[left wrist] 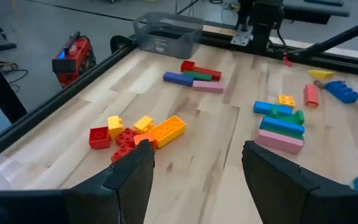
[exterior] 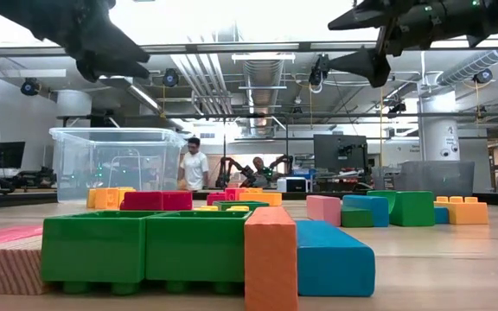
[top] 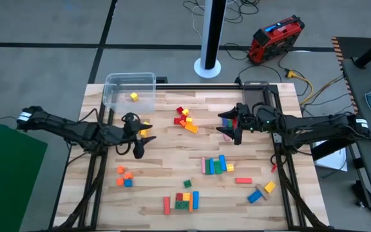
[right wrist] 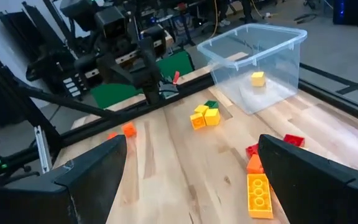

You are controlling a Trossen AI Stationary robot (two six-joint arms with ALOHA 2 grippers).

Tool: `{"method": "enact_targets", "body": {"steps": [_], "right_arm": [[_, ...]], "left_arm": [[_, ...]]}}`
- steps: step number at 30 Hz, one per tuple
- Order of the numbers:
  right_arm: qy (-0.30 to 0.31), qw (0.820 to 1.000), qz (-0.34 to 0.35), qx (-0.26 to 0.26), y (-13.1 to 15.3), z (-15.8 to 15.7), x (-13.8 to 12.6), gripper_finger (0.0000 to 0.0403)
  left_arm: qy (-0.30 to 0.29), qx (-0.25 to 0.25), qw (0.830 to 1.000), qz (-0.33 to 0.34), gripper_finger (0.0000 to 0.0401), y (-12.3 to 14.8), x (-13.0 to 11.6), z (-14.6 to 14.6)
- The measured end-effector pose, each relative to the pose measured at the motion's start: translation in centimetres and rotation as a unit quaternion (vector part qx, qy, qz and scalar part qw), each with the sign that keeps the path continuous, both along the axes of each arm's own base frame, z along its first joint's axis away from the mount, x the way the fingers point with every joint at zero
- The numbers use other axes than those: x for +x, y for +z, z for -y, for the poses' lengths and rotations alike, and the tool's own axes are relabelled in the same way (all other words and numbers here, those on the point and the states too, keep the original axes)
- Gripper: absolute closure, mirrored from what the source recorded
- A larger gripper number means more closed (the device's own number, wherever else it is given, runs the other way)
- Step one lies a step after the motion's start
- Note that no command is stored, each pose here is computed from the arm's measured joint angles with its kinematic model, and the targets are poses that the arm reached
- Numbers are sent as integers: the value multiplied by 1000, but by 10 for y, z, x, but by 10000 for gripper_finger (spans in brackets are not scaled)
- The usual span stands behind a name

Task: Sort blocks by size
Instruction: Put the yellow rectangular game piece into the black bin

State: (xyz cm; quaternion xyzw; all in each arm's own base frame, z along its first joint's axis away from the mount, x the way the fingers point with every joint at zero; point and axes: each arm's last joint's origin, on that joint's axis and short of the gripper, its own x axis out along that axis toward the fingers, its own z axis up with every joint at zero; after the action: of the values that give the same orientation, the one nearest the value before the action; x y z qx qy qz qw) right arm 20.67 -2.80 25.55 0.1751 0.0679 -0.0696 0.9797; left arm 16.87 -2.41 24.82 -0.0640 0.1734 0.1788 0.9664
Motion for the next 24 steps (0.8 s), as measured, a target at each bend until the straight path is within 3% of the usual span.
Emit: {"method": "enact_targets", "body": {"steps": [6,9,16,21,24], "right_arm": [[-67,997,19,-19,1,5,5,48],[-98,994,8,-55,-1,7,8,48],[-248,958,-56,-132,-9,18,19,48],[-280,951,-74,-109,-21,22,26,48],[-277,956,-76,-67,-30,25,31,48]], "left_arm": [[-2,22,1000,-5,182,5,2,0],[2,36,999,-5,182,7,1,-1],[24,61,998,-9,182,8,-2,-3],[26,64,998,-13,182,7,-2,-3],[37,71,997,-17,182,7,-3,-4]]}}
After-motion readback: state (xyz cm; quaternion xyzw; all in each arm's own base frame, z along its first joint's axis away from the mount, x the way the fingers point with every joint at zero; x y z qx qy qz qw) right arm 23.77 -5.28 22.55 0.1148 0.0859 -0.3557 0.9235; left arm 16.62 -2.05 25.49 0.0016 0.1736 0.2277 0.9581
